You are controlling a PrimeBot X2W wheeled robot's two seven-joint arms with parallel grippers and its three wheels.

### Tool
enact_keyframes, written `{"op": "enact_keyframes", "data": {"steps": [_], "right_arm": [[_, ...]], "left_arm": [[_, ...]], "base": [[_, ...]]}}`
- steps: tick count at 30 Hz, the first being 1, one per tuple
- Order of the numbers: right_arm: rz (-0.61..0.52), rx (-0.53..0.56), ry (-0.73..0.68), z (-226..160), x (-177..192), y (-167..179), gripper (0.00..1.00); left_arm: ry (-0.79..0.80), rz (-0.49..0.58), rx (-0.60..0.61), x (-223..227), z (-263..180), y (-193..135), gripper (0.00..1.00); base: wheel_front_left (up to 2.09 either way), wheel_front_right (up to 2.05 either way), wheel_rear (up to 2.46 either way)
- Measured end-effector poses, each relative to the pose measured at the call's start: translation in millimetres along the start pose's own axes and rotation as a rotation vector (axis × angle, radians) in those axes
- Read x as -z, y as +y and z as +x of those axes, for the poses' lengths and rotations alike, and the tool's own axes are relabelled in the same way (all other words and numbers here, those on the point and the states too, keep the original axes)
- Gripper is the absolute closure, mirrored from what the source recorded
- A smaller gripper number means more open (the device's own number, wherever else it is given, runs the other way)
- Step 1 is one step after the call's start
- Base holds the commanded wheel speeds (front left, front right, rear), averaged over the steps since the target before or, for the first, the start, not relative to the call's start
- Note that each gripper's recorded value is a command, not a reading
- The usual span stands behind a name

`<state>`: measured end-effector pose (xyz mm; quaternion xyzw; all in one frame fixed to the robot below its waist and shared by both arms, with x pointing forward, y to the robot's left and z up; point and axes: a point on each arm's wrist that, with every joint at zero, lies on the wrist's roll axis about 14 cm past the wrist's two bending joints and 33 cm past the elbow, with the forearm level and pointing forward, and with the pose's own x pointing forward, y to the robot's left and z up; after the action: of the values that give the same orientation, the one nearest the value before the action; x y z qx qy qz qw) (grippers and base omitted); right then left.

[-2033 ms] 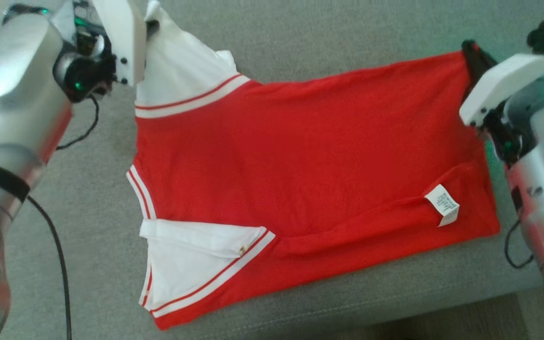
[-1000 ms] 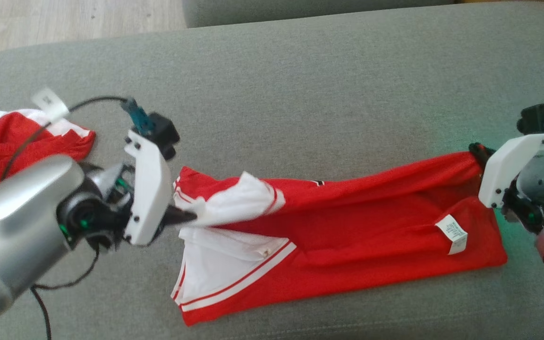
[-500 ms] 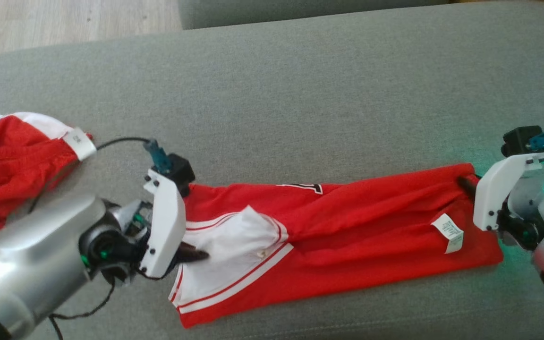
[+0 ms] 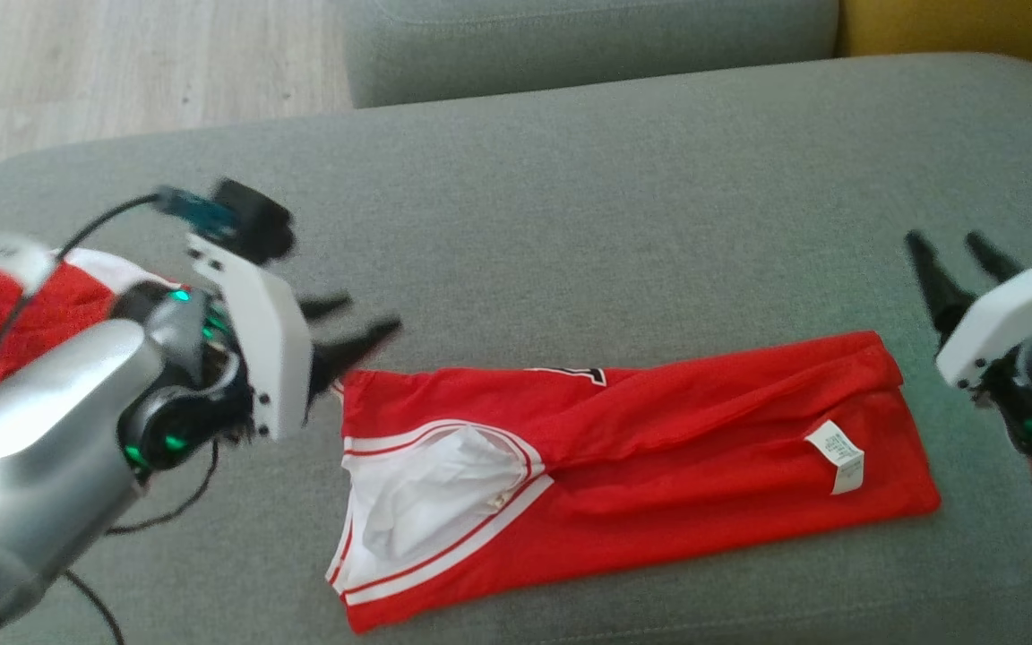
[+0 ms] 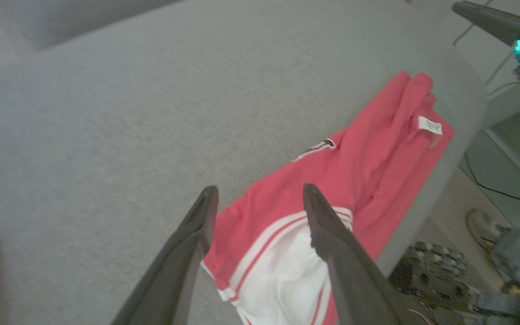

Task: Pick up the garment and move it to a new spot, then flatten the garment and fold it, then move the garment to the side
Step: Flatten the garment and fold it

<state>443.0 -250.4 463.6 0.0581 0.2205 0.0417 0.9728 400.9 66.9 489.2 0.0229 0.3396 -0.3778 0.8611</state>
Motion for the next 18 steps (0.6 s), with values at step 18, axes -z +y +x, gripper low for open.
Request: {"op": "enact_keyframes", "data": {"steps": [18], "right_arm": [[0.146, -0.032, -0.395, -55, 0, 40, 0.0]], "left_arm": [[-0.8, -0.179, -0.635, -19, -111, 60, 0.0]], "base": [[0.0, 0.0, 0.0]]}}
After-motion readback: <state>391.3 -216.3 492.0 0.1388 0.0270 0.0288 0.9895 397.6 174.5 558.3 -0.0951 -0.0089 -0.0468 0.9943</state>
